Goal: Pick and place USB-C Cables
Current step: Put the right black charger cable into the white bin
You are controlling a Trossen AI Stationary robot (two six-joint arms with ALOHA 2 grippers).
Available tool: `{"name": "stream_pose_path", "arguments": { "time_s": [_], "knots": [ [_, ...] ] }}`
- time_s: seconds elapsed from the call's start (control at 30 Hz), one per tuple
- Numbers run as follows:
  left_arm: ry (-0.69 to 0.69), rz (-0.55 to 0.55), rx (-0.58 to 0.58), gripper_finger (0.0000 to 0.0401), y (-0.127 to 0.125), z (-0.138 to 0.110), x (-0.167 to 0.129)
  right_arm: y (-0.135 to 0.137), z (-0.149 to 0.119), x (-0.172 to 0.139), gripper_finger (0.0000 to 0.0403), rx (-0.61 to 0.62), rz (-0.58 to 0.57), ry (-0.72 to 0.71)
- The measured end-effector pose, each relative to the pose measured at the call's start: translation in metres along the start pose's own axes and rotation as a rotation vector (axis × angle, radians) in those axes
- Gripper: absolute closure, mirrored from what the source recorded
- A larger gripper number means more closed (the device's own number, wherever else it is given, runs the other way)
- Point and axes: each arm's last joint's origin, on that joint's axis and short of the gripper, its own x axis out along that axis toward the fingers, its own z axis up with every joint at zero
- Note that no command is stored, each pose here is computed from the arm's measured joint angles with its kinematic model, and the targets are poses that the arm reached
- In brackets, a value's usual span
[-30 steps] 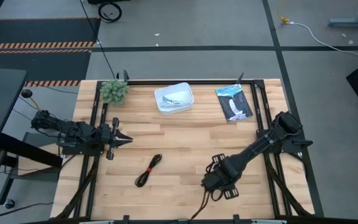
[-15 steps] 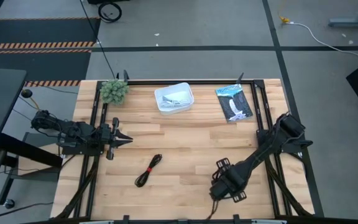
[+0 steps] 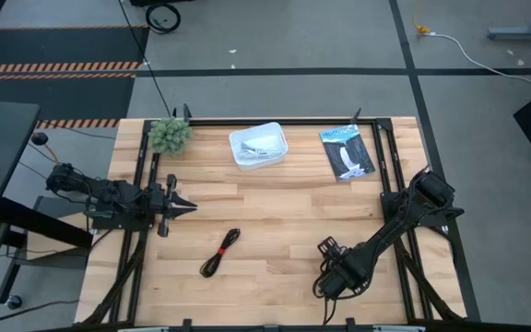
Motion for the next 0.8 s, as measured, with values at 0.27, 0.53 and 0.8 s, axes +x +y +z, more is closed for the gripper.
{"name": "stream_pose_path", "arguments": {
  "time_s": [0.27, 0.53, 0.8],
  "knots": [
    [0.000, 0.000, 0.000, 0.0358, 0.000, 0.000, 0.000, -0.008, 0.000, 0.003, 0.0234, -0.026, 0.027, -0.001],
    [0.000, 0.000, 0.000, 0.0358, 0.000, 0.000, 0.000, -0.030, 0.012, -0.007, 0.0306, 0.047, -0.015, -0.064],
    [0.000, 0.000, 0.000, 0.0358, 0.000, 0.000, 0.000, -0.093, 0.025, -0.023, 0.0312, 0.099, -0.432, -0.126]
  ]
}}
